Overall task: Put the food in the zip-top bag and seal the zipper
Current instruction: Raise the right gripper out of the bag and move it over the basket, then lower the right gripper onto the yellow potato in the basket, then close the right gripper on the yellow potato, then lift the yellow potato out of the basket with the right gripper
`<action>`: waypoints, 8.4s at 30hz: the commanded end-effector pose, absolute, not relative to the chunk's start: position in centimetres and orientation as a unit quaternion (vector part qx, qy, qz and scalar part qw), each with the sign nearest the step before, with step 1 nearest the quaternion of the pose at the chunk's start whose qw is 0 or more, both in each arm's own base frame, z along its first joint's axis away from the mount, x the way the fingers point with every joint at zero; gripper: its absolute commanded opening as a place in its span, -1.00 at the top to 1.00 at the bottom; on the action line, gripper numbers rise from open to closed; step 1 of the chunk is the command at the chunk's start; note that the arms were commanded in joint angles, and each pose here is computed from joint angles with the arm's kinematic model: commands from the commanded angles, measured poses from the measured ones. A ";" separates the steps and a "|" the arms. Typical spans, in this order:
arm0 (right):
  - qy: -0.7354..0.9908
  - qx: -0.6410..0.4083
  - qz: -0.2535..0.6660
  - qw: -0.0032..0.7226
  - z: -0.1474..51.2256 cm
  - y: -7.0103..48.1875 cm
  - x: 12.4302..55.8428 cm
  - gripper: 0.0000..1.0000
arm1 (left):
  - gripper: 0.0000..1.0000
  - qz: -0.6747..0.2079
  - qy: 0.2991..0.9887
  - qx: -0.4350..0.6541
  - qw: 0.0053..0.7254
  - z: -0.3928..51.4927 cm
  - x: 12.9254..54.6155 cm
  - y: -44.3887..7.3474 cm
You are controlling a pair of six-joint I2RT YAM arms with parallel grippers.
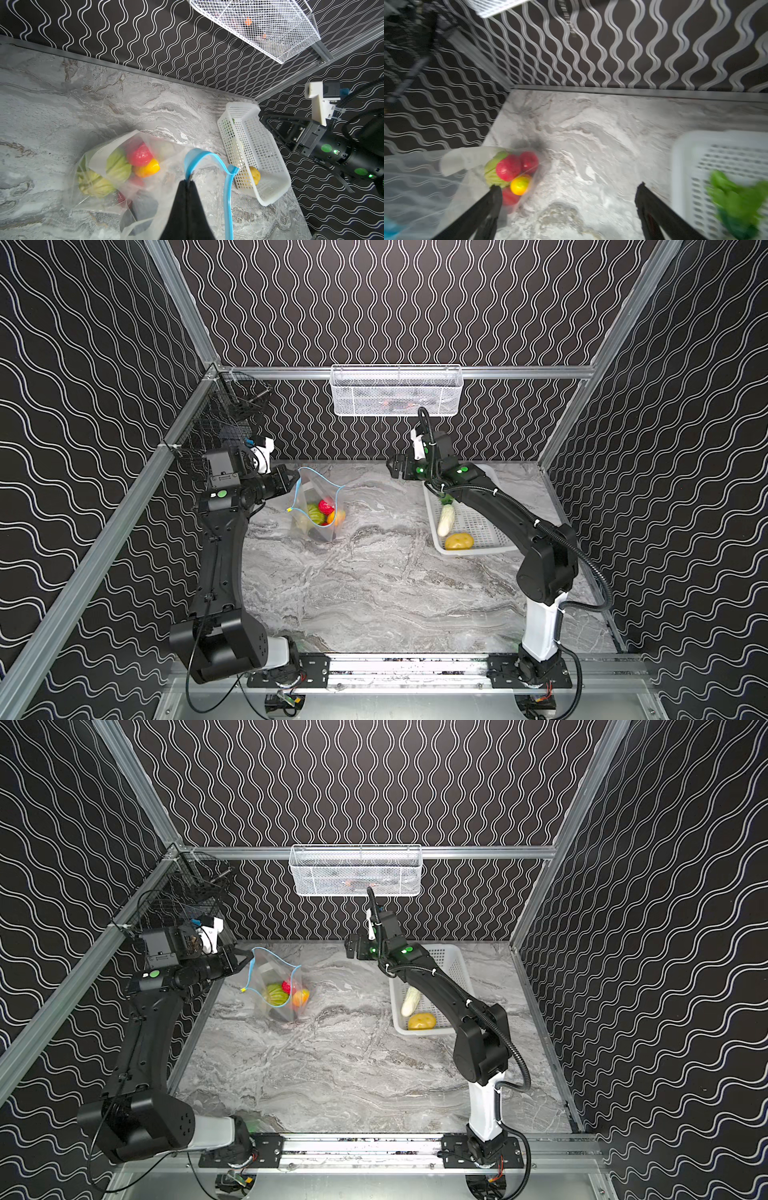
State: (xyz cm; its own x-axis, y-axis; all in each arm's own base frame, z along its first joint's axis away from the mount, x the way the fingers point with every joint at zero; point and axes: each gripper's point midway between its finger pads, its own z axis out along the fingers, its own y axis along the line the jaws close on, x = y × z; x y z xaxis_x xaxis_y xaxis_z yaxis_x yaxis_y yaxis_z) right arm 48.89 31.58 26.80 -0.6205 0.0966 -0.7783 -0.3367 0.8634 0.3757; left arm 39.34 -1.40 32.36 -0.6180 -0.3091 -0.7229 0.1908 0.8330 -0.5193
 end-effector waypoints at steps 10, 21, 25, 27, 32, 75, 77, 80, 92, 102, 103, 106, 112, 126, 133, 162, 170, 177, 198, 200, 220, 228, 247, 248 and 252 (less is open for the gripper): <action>0.904 -0.061 0.157 0.393 24.9 26.0 47.6 -0.99 | 1.00 -0.279 0.849 -0.025 0.448 32.8 39.9 -1.1; 0.941 -0.071 0.066 0.325 24.0 21.2 46.7 -0.98 | 1.00 -0.278 0.851 -0.032 0.445 32.6 40.1 -1.0; 0.953 -0.056 0.036 0.295 23.1 19.1 46.2 -0.99 | 1.00 -0.270 0.852 -0.041 0.447 32.7 40.0 -0.6; 0.956 -0.055 0.036 0.287 22.7 18.9 45.7 -0.99 | 1.00 -0.269 0.852 -0.042 0.446 32.7 40.0 -0.6; 0.965 -0.039 0.049 0.255 21.5 17.7 44.8 -0.99 | 1.00 -0.263 0.855 -0.049 0.445 32.2 40.0 -0.3; 0.996 -0.074 0.010 0.050 11.0 14.6 36.3 -0.98 | 1.00 -0.284 0.857 -0.052 0.428 31.4 40.7 -0.7; 0.996 -0.077 0.009 0.045 10.8 14.6 36.2 -0.99 | 1.00 -0.283 0.856 -0.052 0.429 31.5 40.7 -0.7; 0.996 -0.077 0.001 0.040 10.3 14.3 36.0 -0.99 | 1.00 -0.285 0.856 -0.052 0.428 31.5 40.7 -0.8; 0.996 -0.087 -0.004 0.012 8.3 14.0 35.5 -0.99 | 1.00 -0.282 0.856 -0.051 0.430 31.5 40.7 -0.7; 0.997 -0.075 -0.035 -0.008 5.5 12.8 35.6 -0.99 | 1.00 -0.285 0.854 -0.049 0.432 31.8 40.7 -0.8; 0.997 -0.071 -0.041 -0.008 5.3 12.6 35.7 -0.99 | 1.00 -0.285 0.854 -0.049 0.432 31.8 40.7 -0.8; 0.997 -0.061 -0.050 -0.008 4.5 12.2 35.9 -0.99 | 1.00 -0.284 0.855 -0.050 0.431 31.7 40.6 -0.8; 0.997 -0.042 -0.057 0.006 3.7 11.8 36.9 -0.99 | 1.00 -0.280 0.855 -0.050 0.434 31.9 40.5 -0.7; 0.996 0.036 -0.009 0.077 4.0 10.9 43.1 -0.93 | 1.00 -0.271 0.855 -0.049 0.439 32.0 40.4 -0.5; 0.991 0.045 0.008 0.127 5.5 11.7 46.4 -0.95 | 1.00 -0.271 0.858 -0.052 0.434 31.6 40.7 -0.4; 0.989 0.083 0.047 0.115 5.2 12.6 45.2 -0.99 | 1.00 -0.254 0.858 -0.054 0.444 32.0 40.1 0.0; 0.987 0.086 0.047 0.130 5.3 12.7 46.4 -0.96 | 1.00 -0.255 0.856 -0.053 0.446 32.0 39.9 -0.1; 0.986 0.087 0.046 0.138 5.6 12.9 47.4 -0.82 | 1.00 -0.254 0.856 -0.053 0.447 32.2 40.0 -0.1; 0.991 0.083 0.012 0.103 3.3 11.9 45.6 -0.38 | 1.00 -0.252 0.860 -0.053 0.440 31.2 40.1 0.1; 0.991 0.081 0.011 0.108 3.5 11.8 45.8 -0.30 | 1.00 -0.249 0.862 -0.057 0.438 30.8 40.1 0.3; 0.974 0.074 0.082 0.199 9.2 13.8 49.4 0.01 | 1.00 -0.241 0.864 -0.055 0.440 30.4 40.2 0.7; 0.963 0.085 0.133 0.219 11.4 15.3 50.1 0.08 | 1.00 -0.267 0.860 -0.037 0.434 30.1 39.4 -0.4; 0.925 0.142 0.215 0.280 18.0 16.7 50.9 0.23 | 1.00 -0.245 0.869 0.017 0.429 30.1 39.9 -0.4; 0.924 0.141 0.215 0.283 18.4 16.8 50.8 0.23 | 1.00 -0.244 0.870 0.016 0.428 29.9 39.9 -0.3; 0.919 0.142 0.218 0.295 19.7 17.1 50.5 0.25 | 1.00 -0.255 0.868 0.006 0.426 29.1 40.0 -0.5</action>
